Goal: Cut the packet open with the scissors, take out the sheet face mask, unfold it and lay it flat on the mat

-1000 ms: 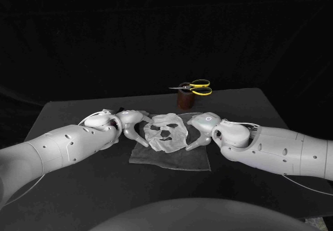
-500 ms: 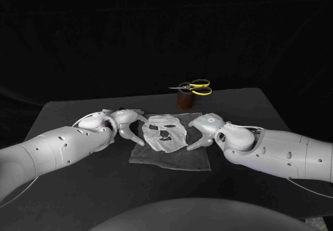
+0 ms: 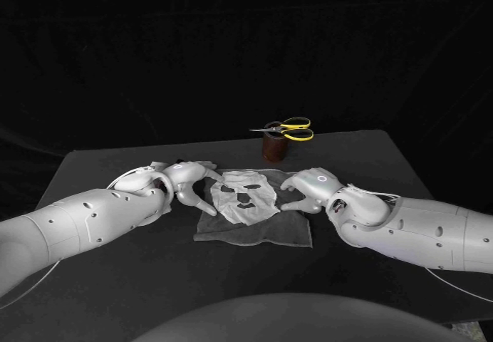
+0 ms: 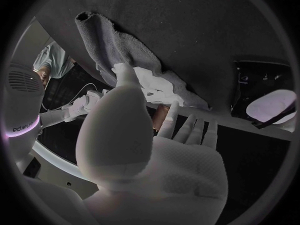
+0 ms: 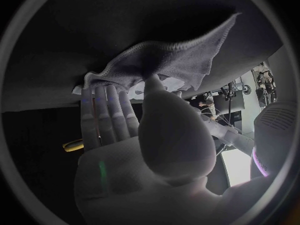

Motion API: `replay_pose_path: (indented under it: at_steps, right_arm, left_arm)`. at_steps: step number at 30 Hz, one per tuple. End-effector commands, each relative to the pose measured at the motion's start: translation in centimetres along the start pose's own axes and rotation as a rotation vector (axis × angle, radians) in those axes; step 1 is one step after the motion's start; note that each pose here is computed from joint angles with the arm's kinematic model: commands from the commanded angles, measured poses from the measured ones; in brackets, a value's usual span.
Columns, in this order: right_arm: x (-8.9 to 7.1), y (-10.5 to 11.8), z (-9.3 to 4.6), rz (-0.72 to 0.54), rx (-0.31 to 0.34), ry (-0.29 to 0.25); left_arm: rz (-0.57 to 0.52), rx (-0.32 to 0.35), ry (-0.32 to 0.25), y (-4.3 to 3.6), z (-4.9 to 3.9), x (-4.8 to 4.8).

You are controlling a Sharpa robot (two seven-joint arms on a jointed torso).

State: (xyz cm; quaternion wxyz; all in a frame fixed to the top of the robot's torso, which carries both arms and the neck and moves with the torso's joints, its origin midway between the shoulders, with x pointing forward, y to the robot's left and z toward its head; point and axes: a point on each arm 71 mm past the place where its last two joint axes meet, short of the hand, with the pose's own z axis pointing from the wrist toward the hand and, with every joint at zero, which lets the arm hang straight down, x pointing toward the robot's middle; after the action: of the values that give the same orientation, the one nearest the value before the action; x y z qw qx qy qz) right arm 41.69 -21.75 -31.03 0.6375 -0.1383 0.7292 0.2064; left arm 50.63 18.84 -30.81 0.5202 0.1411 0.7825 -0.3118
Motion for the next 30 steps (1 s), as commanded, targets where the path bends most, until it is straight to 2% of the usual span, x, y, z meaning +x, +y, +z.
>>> replay_pose_path:
  at_steps: [1, 6, 8, 13, 17, 20, 25, 30]
  right_arm:
    - [-1.3, 0.1, -0.2, 0.099, -0.033, -0.112]
    - [-2.0, 0.0, -0.3, 0.12, -0.032, -0.11]
    - [-2.1, 0.0, -0.4, 0.124, -0.03, -0.088]
    - [-2.2, 0.0, -0.5, 0.121, -0.021, -0.018]
    - [-2.4, 0.1, -0.5, 0.121, -0.019, -0.008]
    - [-2.7, 0.2, -0.7, 0.13, -0.025, -0.034]
    - [-3.0, 0.7, -1.1, 0.186, -0.033, -0.045]
    - [-3.0, 1.0, -1.2, 0.217, -0.023, -0.046]
  left_arm:
    - [-0.071, 0.025, -0.094, -0.17, -0.46, -1.27]
    - [-0.118, 0.028, -0.137, -0.5, -1.4, -2.39]
    - [-0.136, 0.03, -0.149, -0.76, -1.91, -2.69]
    - [-0.17, 0.028, -0.169, -1.38, -2.79, -2.99]
    - [-0.211, 0.028, -0.214, -2.18, -3.44, -3.07]
    - [-0.233, 0.033, -0.252, -2.76, -4.09, -2.9]
    - [-0.275, 0.043, -0.304, -3.8, -5.84, -1.95]
    - [-0.304, 0.029, -0.312, -4.69, -6.45, -0.78]
